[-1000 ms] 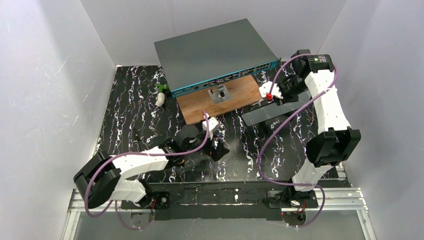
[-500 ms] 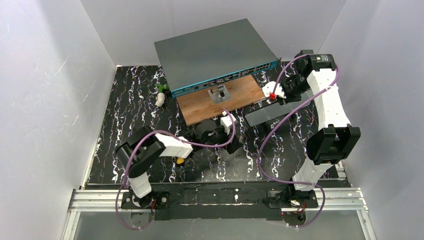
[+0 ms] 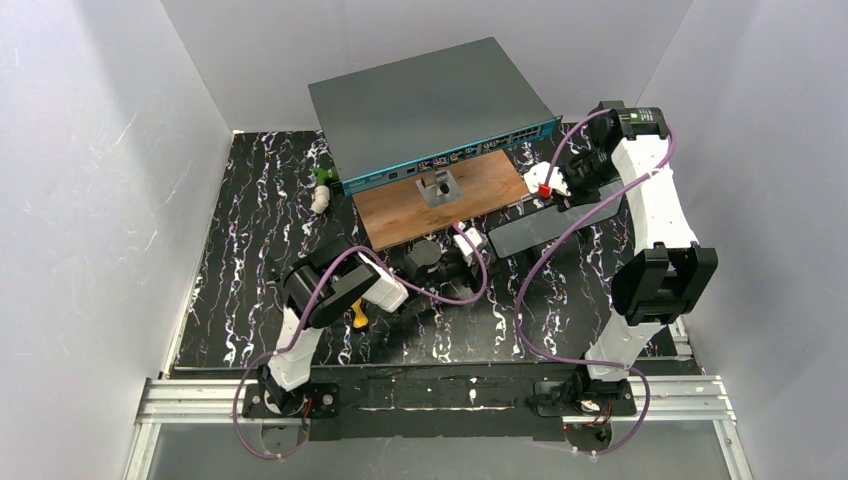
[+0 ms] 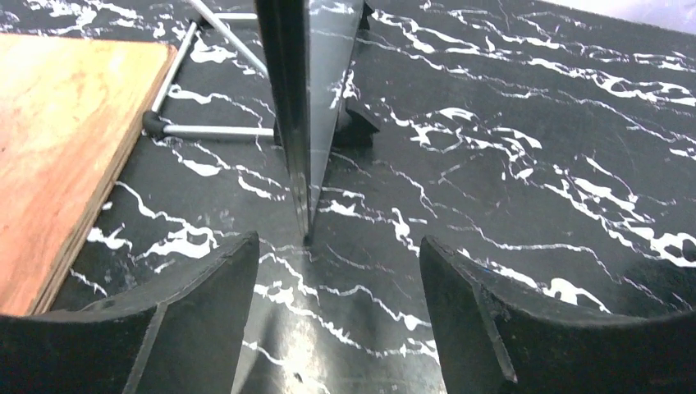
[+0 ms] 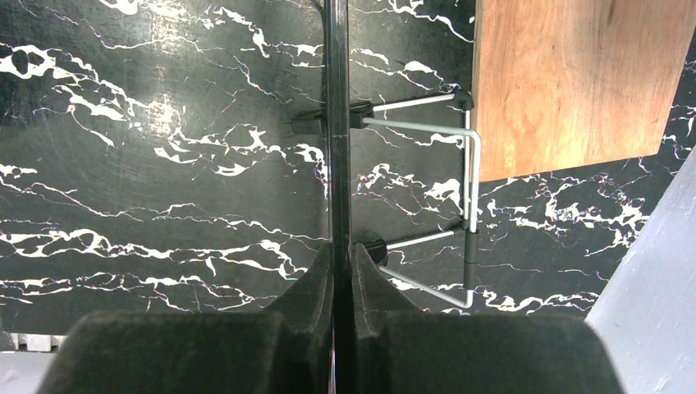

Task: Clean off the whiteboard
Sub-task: Place the whiteboard on the whiteboard stand.

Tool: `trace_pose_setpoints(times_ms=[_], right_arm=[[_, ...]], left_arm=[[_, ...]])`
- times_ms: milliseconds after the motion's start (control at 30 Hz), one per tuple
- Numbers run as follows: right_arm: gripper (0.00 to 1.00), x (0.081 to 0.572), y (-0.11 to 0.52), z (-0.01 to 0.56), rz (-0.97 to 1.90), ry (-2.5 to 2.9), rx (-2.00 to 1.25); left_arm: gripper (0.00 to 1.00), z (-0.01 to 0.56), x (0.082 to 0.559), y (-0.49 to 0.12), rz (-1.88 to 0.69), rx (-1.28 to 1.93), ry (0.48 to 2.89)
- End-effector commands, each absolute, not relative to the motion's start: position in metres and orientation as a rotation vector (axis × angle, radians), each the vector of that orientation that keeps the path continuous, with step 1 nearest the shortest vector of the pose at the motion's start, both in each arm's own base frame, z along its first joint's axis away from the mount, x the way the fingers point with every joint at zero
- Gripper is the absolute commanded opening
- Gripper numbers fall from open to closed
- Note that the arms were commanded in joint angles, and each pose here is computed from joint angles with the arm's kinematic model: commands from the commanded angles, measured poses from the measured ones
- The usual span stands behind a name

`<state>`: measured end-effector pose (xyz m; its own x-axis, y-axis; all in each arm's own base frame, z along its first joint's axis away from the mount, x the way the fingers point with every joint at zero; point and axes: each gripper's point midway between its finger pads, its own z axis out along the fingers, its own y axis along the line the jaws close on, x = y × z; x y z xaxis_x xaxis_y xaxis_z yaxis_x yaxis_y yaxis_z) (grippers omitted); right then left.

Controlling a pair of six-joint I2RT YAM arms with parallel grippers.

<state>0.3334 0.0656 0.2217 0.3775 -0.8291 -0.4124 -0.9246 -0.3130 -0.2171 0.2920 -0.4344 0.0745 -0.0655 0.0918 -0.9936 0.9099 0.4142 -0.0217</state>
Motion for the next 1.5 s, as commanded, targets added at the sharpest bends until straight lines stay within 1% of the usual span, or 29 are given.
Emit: trace_pose_setpoints(times_ms=[0, 67, 133, 200, 267, 333, 367, 400, 433, 467, 533, 667, 767, 833, 900, 933, 1033, 1200, 1467], right_arm=[[0.01, 0.333, 0.067, 0.233, 0.296, 1.442, -2.250], [0.01, 0.333, 0.067, 0.234, 0.298, 1.442, -2.247], [0.01, 0.334, 0.067, 0.232, 0.302, 1.444, -2.247], [0.01, 0.334, 0.067, 0.232, 0.305, 1.448, -2.246], [0.01, 0.335, 0.067, 0.230, 0.311, 1.453, -2.244], [0.01, 0.336, 0.067, 0.230, 0.315, 1.458, -2.240], [0.01, 0.337, 0.067, 0.230, 0.316, 1.459, -2.237], [0.01, 0.338, 0.067, 0.230, 0.316, 1.464, -2.233], [0.02, 0.340, 0.066, 0.230, 0.313, 1.470, -2.227], [0.06, 0.342, 0.066, 0.230, 0.313, 1.478, -2.219], [0.16, 0.348, 0.065, 0.234, 0.303, 1.489, -2.198], [0.24, 0.358, 0.061, 0.236, 0.298, 1.536, -2.147], [0.35, 0.365, 0.057, 0.234, 0.283, 1.576, -2.106], [0.46, 0.369, 0.057, 0.234, 0.277, 1.585, -2.083], [0.60, 0.375, 0.052, 0.233, 0.253, 1.608, -2.047], [0.64, 0.379, 0.046, 0.234, 0.235, 1.628, -2.013], [0.69, 0.387, 0.042, 0.238, 0.202, 1.634, -1.952], [0.74, 0.391, 0.040, 0.253, 0.177, 1.630, -1.856], [0.77, 0.396, 0.027, 0.287, 0.136, 1.602, -1.685]], left_arm=[[0.68, 0.122, 0.309, -0.453, -0.895, 0.867, 1.300], [0.64, 0.125, 0.313, -0.459, -0.918, 0.849, 1.293], [0.55, 0.126, 0.313, -0.467, -0.956, 0.857, 1.292], [0.43, 0.127, 0.314, -0.473, -0.977, 0.858, 1.293], [0.26, 0.125, 0.317, -0.474, -0.981, 0.845, 1.298], [0.14, 0.124, 0.318, -0.475, -0.983, 0.841, 1.304], [0.03, 0.122, 0.317, -0.476, -0.984, 0.845, 1.310], [0.00, 0.121, 0.318, -0.476, -0.980, 0.844, 1.317], [0.00, 0.120, 0.320, -0.475, -0.976, 0.837, 1.325], [0.00, 0.120, 0.320, -0.475, -0.973, 0.832, 1.329], [0.00, 0.122, 0.323, -0.474, -0.966, 0.811, 1.340], [0.00, 0.125, 0.327, -0.475, -0.965, 0.790, 1.363], [0.00, 0.125, 0.327, -0.476, -0.969, 0.792, 1.388], [0.00, 0.125, 0.327, -0.475, -0.966, 0.798, 1.405], [0.00, 0.125, 0.328, -0.474, -0.954, 0.800, 1.418], [0.00, 0.126, 0.329, -0.474, -0.946, 0.800, 1.423], [0.00, 0.127, 0.332, -0.474, -0.929, 0.802, 1.432], [0.00, 0.130, 0.333, -0.476, -0.919, 0.825, 1.446], [0.00, 0.137, 0.335, -0.481, -0.909, 0.861, 1.463]])
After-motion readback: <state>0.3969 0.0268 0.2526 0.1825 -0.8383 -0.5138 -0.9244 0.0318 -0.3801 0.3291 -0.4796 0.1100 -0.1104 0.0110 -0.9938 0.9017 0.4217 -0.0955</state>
